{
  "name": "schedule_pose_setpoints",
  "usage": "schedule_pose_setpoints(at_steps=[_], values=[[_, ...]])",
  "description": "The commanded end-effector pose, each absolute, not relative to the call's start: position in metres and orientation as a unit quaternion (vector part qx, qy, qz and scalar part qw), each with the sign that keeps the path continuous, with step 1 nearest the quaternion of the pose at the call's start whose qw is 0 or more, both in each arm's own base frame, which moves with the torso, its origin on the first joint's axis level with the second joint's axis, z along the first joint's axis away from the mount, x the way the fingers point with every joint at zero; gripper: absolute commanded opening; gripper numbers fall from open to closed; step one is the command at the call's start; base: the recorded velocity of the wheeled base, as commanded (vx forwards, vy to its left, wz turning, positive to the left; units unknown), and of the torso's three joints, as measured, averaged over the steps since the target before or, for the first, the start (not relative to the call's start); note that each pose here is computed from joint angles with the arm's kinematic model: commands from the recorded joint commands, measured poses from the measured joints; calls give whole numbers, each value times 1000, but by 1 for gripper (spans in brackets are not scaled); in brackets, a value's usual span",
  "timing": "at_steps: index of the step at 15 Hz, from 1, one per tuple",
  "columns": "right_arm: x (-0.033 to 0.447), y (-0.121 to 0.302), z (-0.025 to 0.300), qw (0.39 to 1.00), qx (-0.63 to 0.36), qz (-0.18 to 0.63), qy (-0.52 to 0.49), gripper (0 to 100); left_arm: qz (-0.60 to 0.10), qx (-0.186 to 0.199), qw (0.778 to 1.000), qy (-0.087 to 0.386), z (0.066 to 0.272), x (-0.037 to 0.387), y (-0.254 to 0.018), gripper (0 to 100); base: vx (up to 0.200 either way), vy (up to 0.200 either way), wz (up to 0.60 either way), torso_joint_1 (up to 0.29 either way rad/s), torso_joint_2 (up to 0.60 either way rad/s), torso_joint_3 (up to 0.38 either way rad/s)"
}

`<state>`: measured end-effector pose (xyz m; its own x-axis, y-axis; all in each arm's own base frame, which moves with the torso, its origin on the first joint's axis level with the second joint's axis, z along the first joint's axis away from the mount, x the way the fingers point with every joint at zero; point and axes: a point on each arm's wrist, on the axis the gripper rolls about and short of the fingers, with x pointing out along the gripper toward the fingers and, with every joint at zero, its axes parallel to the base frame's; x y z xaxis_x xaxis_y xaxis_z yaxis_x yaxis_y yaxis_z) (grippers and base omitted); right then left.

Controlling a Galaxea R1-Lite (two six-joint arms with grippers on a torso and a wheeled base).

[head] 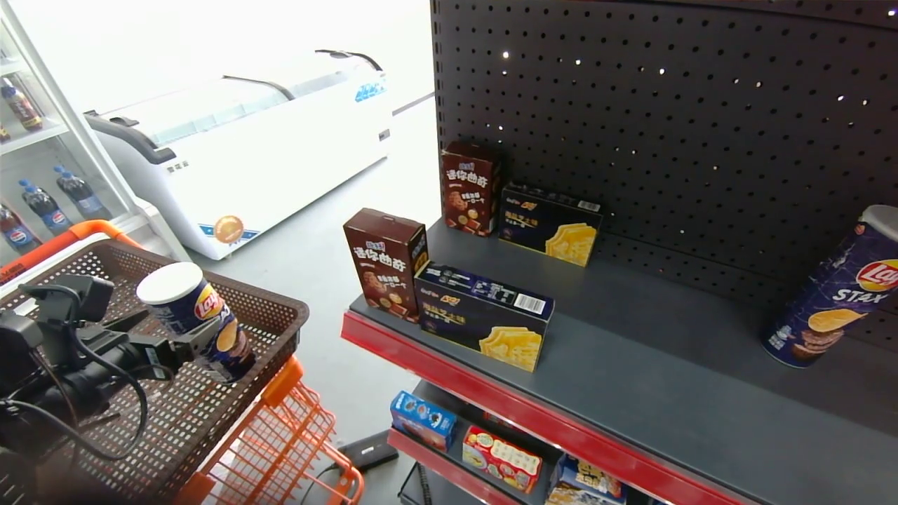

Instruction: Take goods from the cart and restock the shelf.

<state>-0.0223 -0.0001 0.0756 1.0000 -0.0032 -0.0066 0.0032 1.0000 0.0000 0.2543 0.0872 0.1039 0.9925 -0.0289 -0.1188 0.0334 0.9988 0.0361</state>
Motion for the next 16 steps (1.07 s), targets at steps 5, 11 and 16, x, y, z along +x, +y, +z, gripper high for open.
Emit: schedule_pose_setpoints(at_steps=[5,11,16], values=[[-22,0,76,1000,0,-2,3,100,-39,15,997,62,84,292,103,100,0,0,0,0,0,0],[-22,0,76,1000,0,-2,3,100,-66,22,996,58,64,332,100,100,0,0,0,0,0,0],[-22,0,76,1000,0,-2,3,100,-77,33,996,34,72,346,94,0,0,0,0,0,0,0]])
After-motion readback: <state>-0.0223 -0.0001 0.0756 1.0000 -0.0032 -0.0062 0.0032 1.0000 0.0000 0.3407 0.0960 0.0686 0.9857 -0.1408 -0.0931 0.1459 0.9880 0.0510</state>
